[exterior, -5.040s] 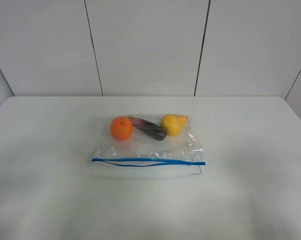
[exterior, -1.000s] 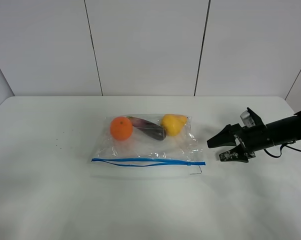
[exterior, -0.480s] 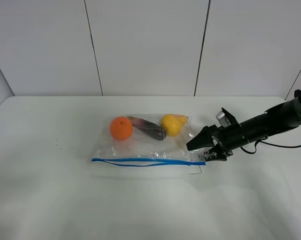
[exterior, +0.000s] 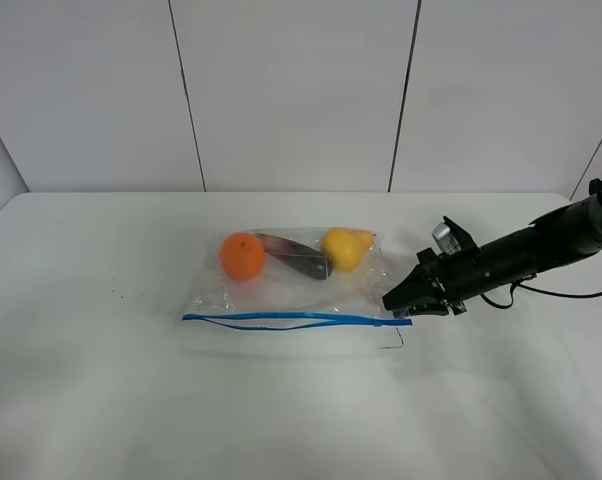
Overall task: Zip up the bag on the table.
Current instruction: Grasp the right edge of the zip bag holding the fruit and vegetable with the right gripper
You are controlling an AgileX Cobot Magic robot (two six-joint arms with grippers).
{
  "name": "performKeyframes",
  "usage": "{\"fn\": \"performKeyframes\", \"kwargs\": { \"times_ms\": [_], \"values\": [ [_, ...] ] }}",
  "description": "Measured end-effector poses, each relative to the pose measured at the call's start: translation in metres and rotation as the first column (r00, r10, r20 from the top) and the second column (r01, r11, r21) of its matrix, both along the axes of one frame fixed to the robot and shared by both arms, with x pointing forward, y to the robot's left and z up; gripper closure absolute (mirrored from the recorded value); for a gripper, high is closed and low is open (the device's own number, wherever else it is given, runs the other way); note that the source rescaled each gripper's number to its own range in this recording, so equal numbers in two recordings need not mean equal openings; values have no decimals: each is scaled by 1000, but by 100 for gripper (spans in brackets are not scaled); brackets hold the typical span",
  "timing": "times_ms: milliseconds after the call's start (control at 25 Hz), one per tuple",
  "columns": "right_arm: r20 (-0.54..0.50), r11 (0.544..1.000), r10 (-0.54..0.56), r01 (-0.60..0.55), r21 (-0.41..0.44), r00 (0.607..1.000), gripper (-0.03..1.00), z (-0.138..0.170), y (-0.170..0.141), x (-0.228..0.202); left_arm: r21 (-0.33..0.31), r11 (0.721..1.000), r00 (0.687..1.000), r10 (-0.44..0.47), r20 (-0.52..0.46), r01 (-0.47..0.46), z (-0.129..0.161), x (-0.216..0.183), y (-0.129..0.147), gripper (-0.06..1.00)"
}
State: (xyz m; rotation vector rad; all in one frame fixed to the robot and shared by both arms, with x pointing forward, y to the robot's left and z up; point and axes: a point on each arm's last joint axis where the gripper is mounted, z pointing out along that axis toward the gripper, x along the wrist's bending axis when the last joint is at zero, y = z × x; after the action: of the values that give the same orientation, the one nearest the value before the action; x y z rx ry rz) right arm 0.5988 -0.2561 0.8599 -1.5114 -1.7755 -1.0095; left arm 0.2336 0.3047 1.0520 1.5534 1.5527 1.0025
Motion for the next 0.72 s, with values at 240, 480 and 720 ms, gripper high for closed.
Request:
{"fn": "performKeyframes", "kwargs": {
  "times_ms": [240,480,720],
  "values": [
    [-10,1000,7,-7,-8,1000,67,-1,0,-1,-5,1000,1000,2,0,-2,0,0,0,-6],
    [-10,1000,4,-4,-13,1000,81,-1,-1,-1,0,1000,1000,0,0,0,0,0,0,-6],
    [-10,1000,3,-3,-14,1000,84,-1,-1,-1,0,1000,1000,0,0,0,0,0,0,-6]
  ]
}}
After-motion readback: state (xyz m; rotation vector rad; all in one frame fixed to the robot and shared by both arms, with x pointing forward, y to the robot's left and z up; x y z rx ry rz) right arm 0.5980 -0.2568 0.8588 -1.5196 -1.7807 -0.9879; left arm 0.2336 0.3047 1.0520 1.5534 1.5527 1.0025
